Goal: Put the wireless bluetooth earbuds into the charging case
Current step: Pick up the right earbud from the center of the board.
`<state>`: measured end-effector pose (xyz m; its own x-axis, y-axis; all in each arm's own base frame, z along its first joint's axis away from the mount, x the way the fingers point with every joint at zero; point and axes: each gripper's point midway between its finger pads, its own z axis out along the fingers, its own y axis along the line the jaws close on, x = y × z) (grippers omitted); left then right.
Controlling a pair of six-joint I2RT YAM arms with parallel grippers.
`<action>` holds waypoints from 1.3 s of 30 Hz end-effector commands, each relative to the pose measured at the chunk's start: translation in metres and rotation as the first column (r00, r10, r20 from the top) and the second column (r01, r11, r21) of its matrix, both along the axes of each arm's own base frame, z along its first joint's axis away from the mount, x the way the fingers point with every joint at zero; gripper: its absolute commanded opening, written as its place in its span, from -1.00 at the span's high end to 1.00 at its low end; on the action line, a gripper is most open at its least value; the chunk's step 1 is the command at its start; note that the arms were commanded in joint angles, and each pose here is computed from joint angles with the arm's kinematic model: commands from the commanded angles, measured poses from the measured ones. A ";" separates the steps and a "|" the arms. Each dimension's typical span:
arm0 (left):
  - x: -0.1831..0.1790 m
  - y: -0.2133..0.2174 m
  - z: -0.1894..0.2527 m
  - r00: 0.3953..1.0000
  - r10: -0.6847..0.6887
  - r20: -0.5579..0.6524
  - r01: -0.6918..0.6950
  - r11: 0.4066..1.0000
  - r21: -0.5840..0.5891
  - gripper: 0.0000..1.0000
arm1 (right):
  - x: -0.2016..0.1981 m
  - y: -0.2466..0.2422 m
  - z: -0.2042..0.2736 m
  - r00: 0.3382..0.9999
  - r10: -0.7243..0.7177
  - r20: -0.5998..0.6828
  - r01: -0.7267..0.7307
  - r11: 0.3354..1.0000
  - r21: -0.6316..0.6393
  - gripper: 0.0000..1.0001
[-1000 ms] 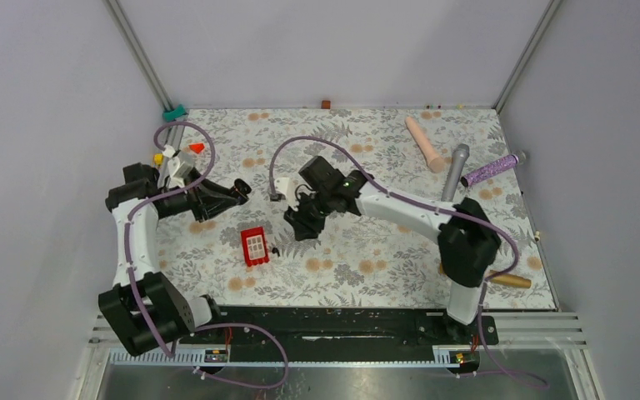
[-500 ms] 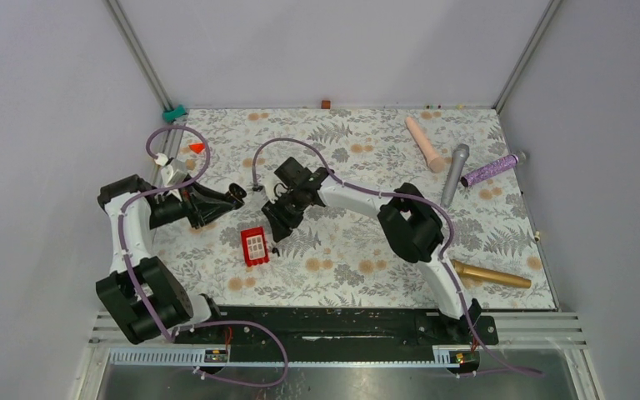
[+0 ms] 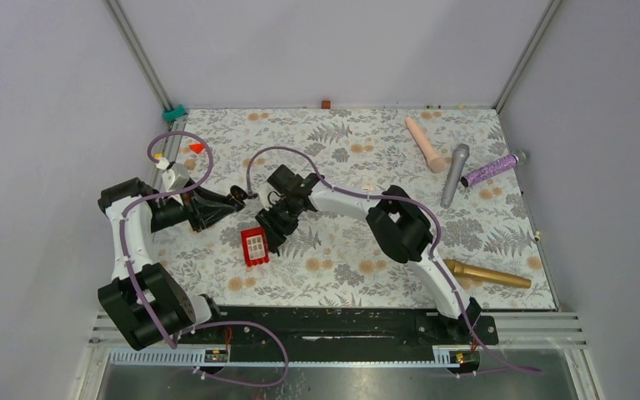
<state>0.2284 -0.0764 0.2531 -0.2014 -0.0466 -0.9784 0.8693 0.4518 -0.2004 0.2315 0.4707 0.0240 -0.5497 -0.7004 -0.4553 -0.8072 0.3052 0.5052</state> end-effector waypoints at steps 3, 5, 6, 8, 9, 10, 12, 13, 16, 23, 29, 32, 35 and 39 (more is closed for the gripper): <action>0.004 -0.003 0.023 0.997 0.038 0.067 -0.030 0.993 -0.112 1.00 | -0.015 0.003 -0.001 0.998 0.070 0.007 -0.070 0.998 0.006 -0.07; 0.005 -0.003 0.023 0.997 0.038 0.066 -0.030 0.993 -0.113 1.00 | -0.017 0.001 -0.004 0.998 0.069 0.013 -0.069 0.998 -0.006 -0.06; 0.005 -0.003 0.023 0.997 0.037 0.065 -0.030 0.993 -0.113 1.00 | -0.017 0.000 -0.006 0.998 0.067 0.017 -0.066 0.998 -0.016 -0.07; 0.005 -0.003 0.023 0.997 0.038 0.064 -0.030 0.993 -0.114 1.00 | -0.019 -0.003 -0.009 0.998 0.065 0.021 -0.064 0.998 -0.030 -0.07; 0.005 -0.003 0.023 0.997 0.038 0.065 -0.030 0.993 -0.114 1.00 | -0.020 -0.004 -0.010 0.997 0.067 0.028 -0.066 0.997 -0.039 -0.08; 0.005 -0.003 0.023 0.997 0.038 0.064 -0.030 0.993 -0.113 1.00 | -0.020 -0.006 -0.011 0.997 0.069 0.037 -0.068 0.997 -0.044 -0.08; 0.005 -0.003 0.023 0.997 0.037 0.063 -0.030 0.993 -0.113 1.00 | -0.023 -0.008 -0.012 0.995 0.083 0.058 -0.079 0.995 -0.060 -0.08; 0.005 -0.003 0.023 0.997 0.037 0.061 -0.030 0.993 -0.114 1.00 | -0.023 -0.010 -0.013 0.994 0.086 0.070 -0.081 0.994 -0.073 -0.08; 0.005 -0.002 0.023 0.998 0.038 0.058 -0.031 0.993 -0.117 1.00 | -0.024 -0.014 -0.015 0.989 0.097 0.114 -0.085 0.991 -0.103 -0.07; 0.005 -0.002 0.023 0.998 0.037 0.055 -0.030 0.993 -0.118 1.00 | -0.027 -0.019 -0.023 0.973 0.129 0.194 -0.095 0.980 -0.174 0.04; 0.005 -0.002 0.023 0.998 0.037 0.051 -0.031 0.992 -0.120 1.00 | -0.027 -0.016 -0.028 0.964 0.135 0.227 -0.091 0.976 -0.196 0.23; 0.006 -0.002 0.023 0.998 0.037 0.050 -0.031 0.992 -0.121 1.00 | -0.024 -0.017 -0.029 0.956 0.148 0.255 -0.094 0.973 -0.210 0.25; 0.006 -0.002 0.022 0.998 0.038 0.048 -0.032 0.992 -0.122 1.00 | -0.022 -0.020 -0.031 0.948 0.160 0.276 -0.098 0.969 -0.225 0.31; 0.007 -0.001 0.022 0.998 0.037 0.042 -0.032 0.992 -0.125 1.00 | -0.024 -0.021 -0.033 0.943 0.180 0.280 -0.116 0.966 -0.230 0.43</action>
<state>0.2300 -0.0756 0.2514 -0.2091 -0.0510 -0.9766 0.8677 0.4508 -0.2094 0.2143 0.4743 0.0139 -0.3257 -0.7950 -0.5118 -0.9437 0.2400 0.2278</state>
